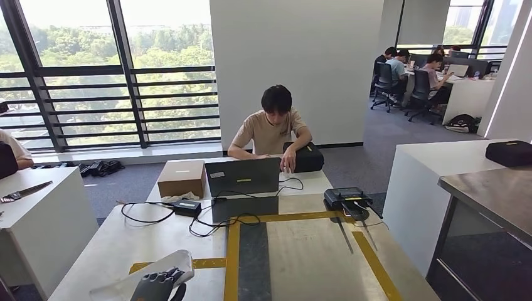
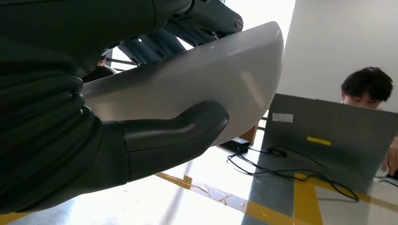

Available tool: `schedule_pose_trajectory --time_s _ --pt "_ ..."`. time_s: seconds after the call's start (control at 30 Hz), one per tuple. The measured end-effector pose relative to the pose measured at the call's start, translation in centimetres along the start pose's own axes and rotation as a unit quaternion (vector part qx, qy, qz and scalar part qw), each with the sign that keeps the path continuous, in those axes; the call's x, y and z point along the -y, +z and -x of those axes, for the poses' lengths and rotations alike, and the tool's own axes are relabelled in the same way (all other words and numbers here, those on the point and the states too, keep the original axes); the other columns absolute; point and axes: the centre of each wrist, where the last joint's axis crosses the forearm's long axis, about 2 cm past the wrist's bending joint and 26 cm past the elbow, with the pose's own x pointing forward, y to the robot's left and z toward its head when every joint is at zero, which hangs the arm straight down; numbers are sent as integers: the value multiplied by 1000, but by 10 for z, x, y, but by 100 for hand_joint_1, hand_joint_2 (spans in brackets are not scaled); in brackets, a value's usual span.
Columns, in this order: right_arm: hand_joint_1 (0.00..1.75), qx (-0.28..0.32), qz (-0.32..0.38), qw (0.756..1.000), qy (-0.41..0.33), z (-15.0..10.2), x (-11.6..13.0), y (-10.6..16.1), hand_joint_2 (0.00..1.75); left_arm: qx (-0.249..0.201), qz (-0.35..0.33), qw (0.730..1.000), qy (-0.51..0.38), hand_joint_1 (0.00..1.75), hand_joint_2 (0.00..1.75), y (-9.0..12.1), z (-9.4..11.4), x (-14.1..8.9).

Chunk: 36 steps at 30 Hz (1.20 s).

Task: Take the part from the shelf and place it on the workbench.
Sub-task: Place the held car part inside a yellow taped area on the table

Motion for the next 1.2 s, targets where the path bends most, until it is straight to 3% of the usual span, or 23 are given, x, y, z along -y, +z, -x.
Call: schedule_pose_trajectory --time_s 0.07,0.17,0.3,0.5,1.03,1.2 --pt "0 -1 0 1000 0 1 0 0 0 15 14 1000 -8 0 175 0 -10 10" --pt "0 -2 0 1000 0 2 0 0 0 32 31 999 -20 0 175 1 -24 23" --pt "0 -2 0 1000 -1 3 0 0 0 29 56 998 6 0 0 5 -39 39" --pt "0 -4 -1 1000 -4 4 0 -1 0 10 65 997 44 0 0 10 -46 49" --pt "0 -4 -1 1000 -4 4 0 -1 0 9 66 996 51 0 0 11 -49 52" --pt "0 -5 -1 1000 -5 6 0 -1 0 2 21 998 59 0 0 15 -50 51"
